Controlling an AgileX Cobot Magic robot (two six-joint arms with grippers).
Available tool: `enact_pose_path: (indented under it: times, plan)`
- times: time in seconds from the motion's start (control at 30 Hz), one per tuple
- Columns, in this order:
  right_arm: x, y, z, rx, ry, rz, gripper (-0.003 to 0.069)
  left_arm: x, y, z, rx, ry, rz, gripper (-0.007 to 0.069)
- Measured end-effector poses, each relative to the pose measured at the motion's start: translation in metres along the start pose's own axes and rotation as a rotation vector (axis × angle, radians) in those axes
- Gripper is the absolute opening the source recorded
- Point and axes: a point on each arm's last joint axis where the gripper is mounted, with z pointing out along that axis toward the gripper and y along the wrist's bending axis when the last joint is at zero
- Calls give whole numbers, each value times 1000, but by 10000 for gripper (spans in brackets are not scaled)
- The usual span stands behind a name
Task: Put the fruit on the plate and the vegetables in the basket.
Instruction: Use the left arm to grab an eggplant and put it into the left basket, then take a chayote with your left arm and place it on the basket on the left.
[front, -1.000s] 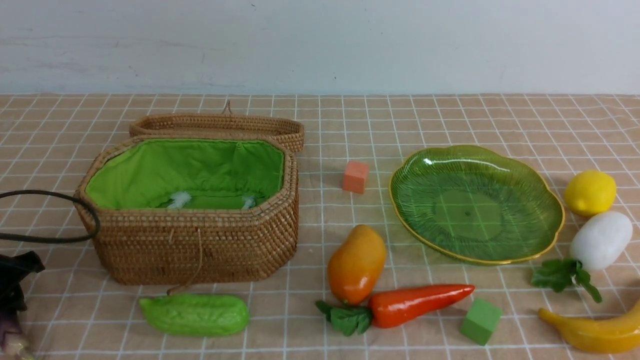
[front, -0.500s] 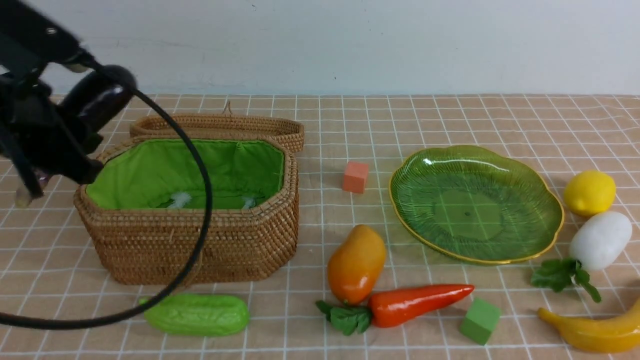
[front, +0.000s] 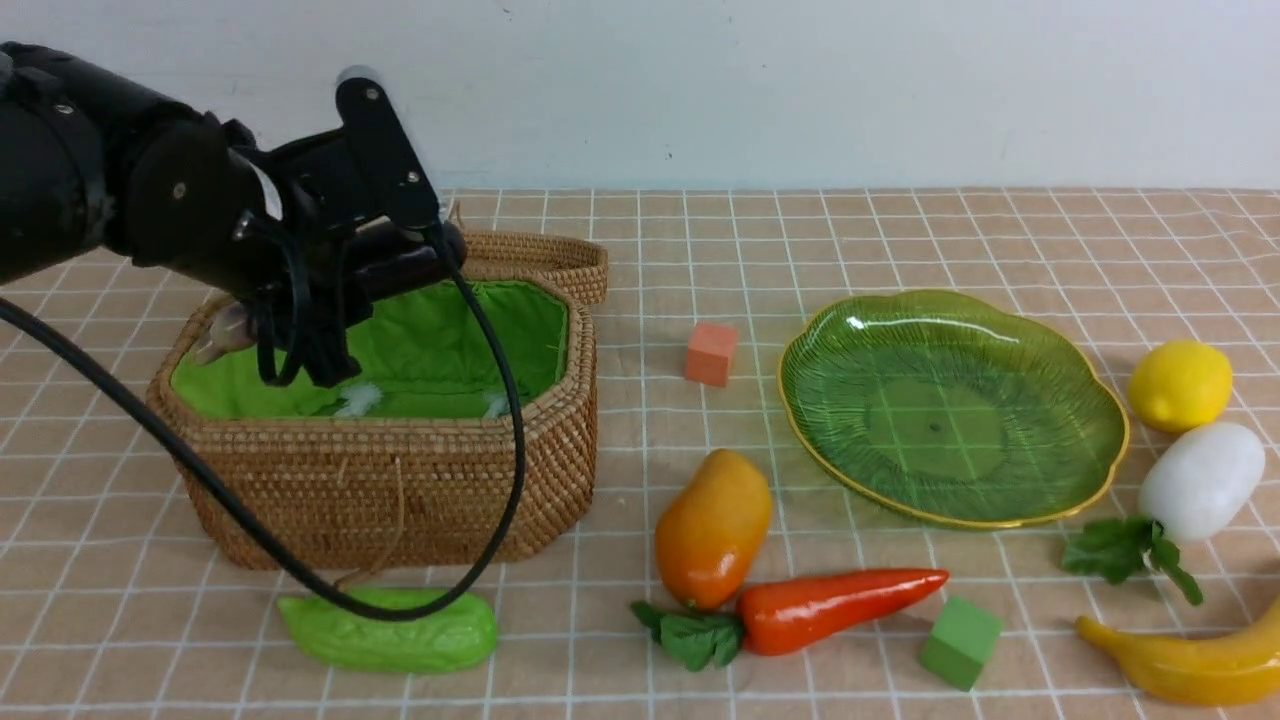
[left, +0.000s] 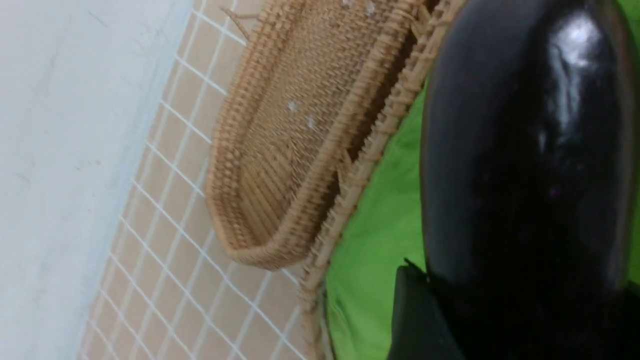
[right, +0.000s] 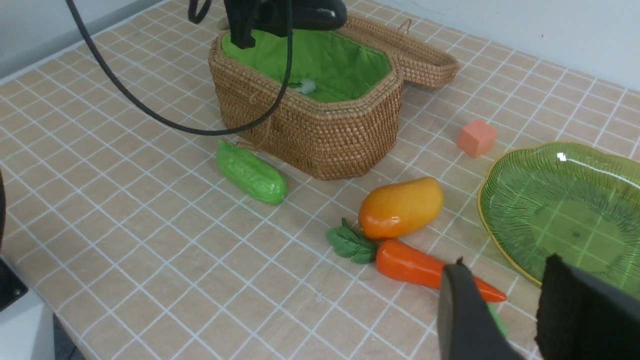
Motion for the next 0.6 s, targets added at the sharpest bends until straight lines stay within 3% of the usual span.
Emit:
enact_pose_path:
  times: [0.03,0.1,0.17,0.3,0.4,0.47,0.5,0.57,0.6]
  plan:
    - [0,0,0,0,1,0,237,-4,1,0,-24,-25,-1,498]
    - [0,0,0,-2,0,1,235,-7,2,-2,-39,-47,-31,578]
    - [0,0,0,-3,0,2,235,-8,3,-5,-42,-53,-93,623]
    - [0,0,0,-5,4,2,235,-6,5,-16,-39,-45,-236,636]
    - [1,1,0,-6,8,2,235,-9,6,-44,-9,-59,-541,552]
    - [1,1,0,-6,8,2,235,-12,3,-59,20,-70,-655,482]
    - [1,1,0,-6,8,2,235,-20,-6,-80,72,-80,-719,362]
    - [1,1,0,-6,8,2,235,-24,-14,-91,105,-78,-697,287]
    - [1,0,0,-5,8,1,235,-27,-31,-103,165,-59,-605,170]
